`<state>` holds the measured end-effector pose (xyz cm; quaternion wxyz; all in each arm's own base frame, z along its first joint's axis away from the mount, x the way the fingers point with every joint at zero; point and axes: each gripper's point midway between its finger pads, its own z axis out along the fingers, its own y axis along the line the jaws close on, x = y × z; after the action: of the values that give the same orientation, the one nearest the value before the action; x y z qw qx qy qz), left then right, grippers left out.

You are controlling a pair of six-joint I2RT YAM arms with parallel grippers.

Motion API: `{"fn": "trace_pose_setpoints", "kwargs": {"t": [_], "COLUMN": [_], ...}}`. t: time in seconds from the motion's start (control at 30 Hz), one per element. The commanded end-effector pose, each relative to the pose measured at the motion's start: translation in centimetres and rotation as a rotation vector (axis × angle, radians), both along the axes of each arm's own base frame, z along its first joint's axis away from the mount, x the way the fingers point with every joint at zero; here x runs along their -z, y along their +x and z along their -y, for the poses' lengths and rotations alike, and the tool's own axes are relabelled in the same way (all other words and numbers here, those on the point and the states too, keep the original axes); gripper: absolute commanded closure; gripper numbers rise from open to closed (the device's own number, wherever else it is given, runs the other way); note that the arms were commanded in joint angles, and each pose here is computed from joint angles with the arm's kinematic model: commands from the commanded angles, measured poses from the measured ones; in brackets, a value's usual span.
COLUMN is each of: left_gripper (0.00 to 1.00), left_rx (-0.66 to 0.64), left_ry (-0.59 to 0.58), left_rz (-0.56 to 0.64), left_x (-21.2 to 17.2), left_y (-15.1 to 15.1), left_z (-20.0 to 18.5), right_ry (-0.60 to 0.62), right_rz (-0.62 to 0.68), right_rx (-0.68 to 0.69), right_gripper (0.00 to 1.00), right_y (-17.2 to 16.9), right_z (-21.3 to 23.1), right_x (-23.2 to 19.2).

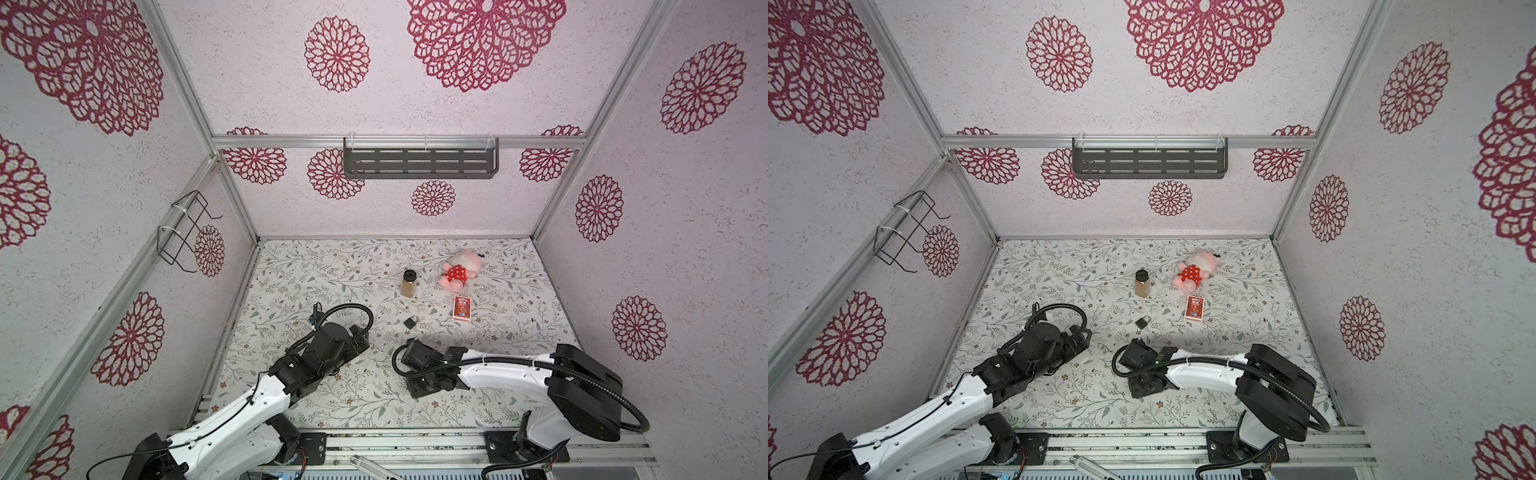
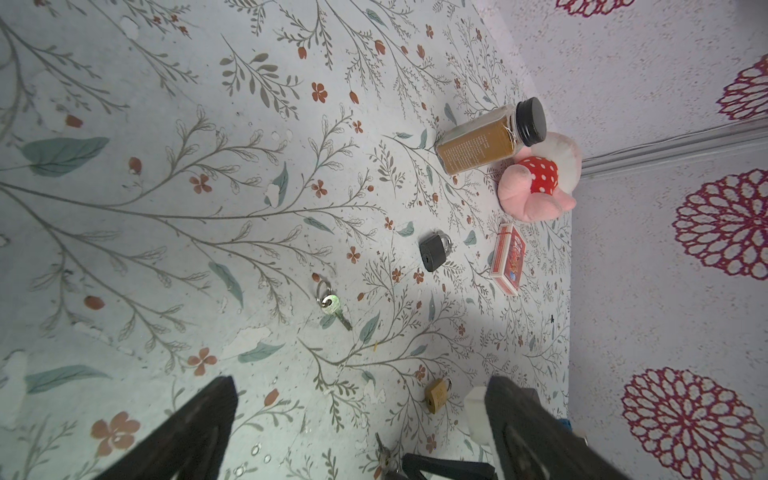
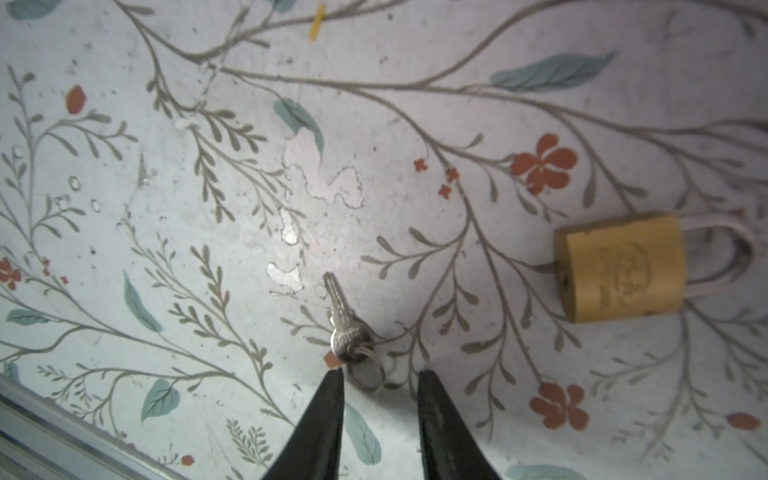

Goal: Unlock with the key
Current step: 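Lower the open right gripper over the silver key's ring, then close the right gripper on the silver key and lift it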

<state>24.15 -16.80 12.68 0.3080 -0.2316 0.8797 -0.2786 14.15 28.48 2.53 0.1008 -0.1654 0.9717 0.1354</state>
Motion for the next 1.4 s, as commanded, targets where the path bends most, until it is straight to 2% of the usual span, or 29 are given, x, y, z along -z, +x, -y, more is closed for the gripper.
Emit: {"fn": "trace_pose_setpoints", "kwargs": {"t": [0.0,0.6,0.87,1.37], "left_gripper": [0.03,0.03,0.03,0.03], "left_rx": [-0.002,-0.027,-0.036,-0.042], "left_ry": [-0.004,0.012,0.013,0.01], "left_rz": [0.03,0.039,0.042,0.046], "left_x": [-0.7,-0.8,-0.8,-0.9], "left_y": [0.5,0.3,0.2,0.4], "left_z": [0.3,-0.5,-0.7,-0.7], "right_ry": [-0.035,-0.084,-0.099,-0.052], "right_rz": [0.012,0.027,0.038,0.081], "right_rx": [-0.012,-0.047,-0.056,-0.045], "right_gripper": [0.7,0.77,0.83,0.95], "right_y": [0.2,-0.1,0.0,0.6], "right_z": [0.2,-0.4,-0.5,-1.0], "right_x": [-0.1,0.2,0.1,-0.8]}}
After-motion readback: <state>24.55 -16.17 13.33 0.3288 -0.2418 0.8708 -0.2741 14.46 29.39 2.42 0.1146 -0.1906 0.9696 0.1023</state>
